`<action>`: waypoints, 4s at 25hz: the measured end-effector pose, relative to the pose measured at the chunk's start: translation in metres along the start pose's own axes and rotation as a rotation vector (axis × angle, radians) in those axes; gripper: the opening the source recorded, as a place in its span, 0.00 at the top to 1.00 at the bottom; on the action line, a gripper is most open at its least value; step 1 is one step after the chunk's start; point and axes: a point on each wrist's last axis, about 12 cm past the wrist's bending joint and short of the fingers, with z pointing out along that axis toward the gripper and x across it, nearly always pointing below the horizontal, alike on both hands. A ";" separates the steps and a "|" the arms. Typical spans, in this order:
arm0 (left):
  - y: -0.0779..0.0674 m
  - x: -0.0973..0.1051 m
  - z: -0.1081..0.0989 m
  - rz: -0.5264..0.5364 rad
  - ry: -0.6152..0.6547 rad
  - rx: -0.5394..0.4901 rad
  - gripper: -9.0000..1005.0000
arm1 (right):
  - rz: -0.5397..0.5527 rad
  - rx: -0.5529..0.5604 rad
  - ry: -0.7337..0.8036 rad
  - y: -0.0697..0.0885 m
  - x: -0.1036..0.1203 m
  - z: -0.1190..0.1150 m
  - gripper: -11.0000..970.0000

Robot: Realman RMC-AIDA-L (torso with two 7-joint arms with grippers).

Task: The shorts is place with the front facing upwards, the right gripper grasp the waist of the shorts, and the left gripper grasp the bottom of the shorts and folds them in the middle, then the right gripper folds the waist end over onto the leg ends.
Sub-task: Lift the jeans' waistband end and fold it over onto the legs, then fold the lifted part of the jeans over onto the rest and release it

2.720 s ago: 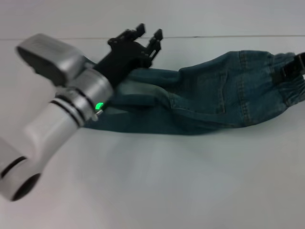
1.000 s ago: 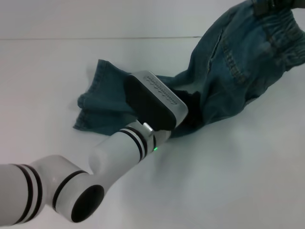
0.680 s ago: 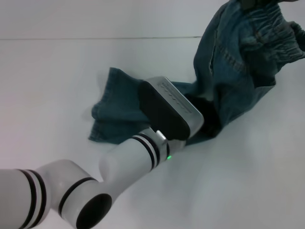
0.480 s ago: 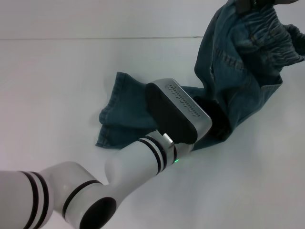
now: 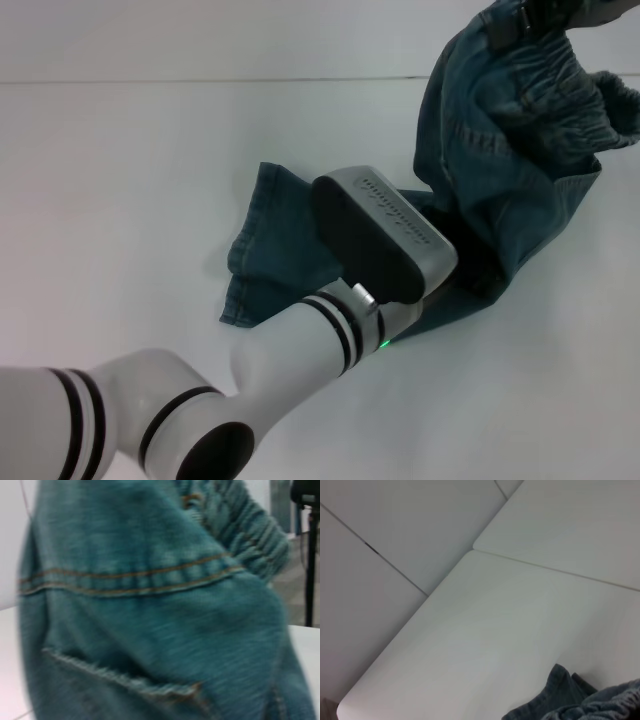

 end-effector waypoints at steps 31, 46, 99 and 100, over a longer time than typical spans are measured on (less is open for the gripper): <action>0.169 0.068 -0.169 -0.586 -0.354 -0.181 0.68 | -0.016 0.009 0.024 -0.008 0.008 0.016 0.88; 0.175 0.079 -0.267 -0.603 -0.441 -0.189 0.68 | -0.231 -0.024 0.239 0.044 -0.015 0.120 0.88; 0.185 0.079 -0.245 -0.614 -0.386 -0.224 0.68 | -0.592 0.256 0.654 0.054 0.023 0.166 0.06; 0.185 0.079 -0.245 -0.614 -0.386 -0.225 0.68 | -0.594 0.251 0.645 0.054 0.022 0.167 0.12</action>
